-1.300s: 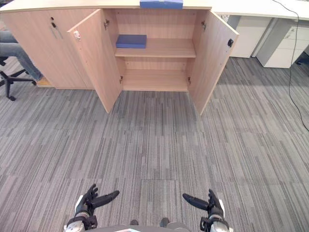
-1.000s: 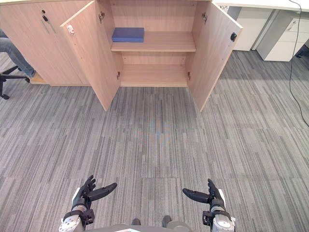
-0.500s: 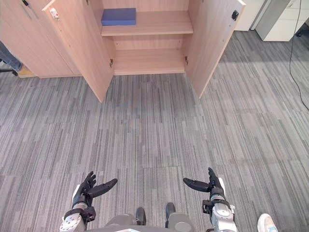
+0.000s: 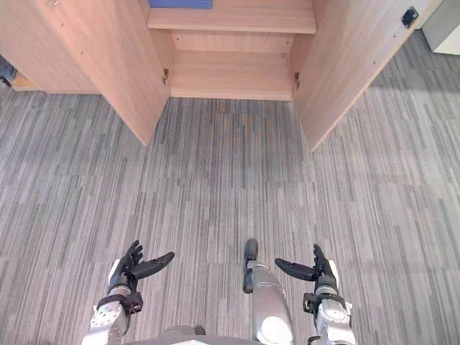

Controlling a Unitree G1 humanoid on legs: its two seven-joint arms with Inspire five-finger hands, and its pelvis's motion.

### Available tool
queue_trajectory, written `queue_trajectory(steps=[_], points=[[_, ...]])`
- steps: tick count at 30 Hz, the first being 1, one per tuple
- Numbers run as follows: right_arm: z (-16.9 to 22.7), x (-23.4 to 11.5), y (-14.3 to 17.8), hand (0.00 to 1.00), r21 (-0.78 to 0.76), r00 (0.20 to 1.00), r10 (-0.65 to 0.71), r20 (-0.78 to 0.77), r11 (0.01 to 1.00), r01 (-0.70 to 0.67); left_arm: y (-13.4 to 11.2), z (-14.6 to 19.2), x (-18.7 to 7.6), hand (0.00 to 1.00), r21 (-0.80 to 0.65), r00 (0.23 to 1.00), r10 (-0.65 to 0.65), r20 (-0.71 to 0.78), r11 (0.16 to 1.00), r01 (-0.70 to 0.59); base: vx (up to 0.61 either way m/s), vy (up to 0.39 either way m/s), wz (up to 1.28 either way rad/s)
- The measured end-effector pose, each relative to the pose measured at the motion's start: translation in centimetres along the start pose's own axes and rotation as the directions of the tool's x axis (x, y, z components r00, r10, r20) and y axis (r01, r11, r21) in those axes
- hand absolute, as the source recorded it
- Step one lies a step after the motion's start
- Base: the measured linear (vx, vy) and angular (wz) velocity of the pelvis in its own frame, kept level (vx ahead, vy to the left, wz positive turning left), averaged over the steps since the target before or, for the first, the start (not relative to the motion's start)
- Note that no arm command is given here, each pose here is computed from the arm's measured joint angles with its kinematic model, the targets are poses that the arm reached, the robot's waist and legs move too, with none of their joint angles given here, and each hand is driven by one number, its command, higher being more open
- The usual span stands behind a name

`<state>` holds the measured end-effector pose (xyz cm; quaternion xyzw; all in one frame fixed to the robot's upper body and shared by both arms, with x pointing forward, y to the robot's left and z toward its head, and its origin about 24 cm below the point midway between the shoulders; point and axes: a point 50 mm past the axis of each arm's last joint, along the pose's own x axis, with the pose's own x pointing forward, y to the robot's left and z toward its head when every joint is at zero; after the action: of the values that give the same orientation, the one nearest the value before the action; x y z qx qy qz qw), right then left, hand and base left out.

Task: Walk over to the cabinet, pick up the folder, carry it to the office cabinet, place the folder inside the office cabinet, then close the office cabinet door

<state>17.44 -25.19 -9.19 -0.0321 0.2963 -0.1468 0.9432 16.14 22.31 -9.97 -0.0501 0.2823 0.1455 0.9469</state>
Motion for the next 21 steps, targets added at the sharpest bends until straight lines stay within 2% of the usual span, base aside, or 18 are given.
queue_trajectory(steps=[4,7,11,15,21], points=[[0.2,0.1,2.0,1.0,0.015,0.999,0.047,0.008,0.999,-0.047,-0.2,-0.1,-0.2,1.0,-0.012,1.0,-0.005,0.002,1.0,0.005,0.58,-0.181,-0.1],[1.0,0.4,2.2,1.0,0.022,0.998,0.051,0.038,0.998,-0.052,-0.5,0.1,-0.1,1.0,-0.015,1.0,-0.023,0.014,1.0,0.023,0.63,-0.076,-0.31],[0.7,0.8,1.8,1.0,0.03,1.0,0.025,0.007,0.999,-0.025,-0.1,-0.7,-0.4,1.0,-0.015,1.0,-0.001,-0.019,1.0,0.001,0.66,0.144,-0.64],[-1.0,0.5,1.7,1.0,0.055,0.998,0.011,-0.063,0.998,-0.007,-0.6,0.0,0.0,1.0,-0.021,1.0,-0.006,0.002,1.0,0.006,0.68,0.24,0.03],[-1.6,0.0,3.7,1.0,0.021,0.992,0.091,-0.084,0.996,-0.09,0.5,0.6,0.3,1.0,0.017,1.0,0.01,0.017,1.0,-0.011,0.6,0.078,0.06]])
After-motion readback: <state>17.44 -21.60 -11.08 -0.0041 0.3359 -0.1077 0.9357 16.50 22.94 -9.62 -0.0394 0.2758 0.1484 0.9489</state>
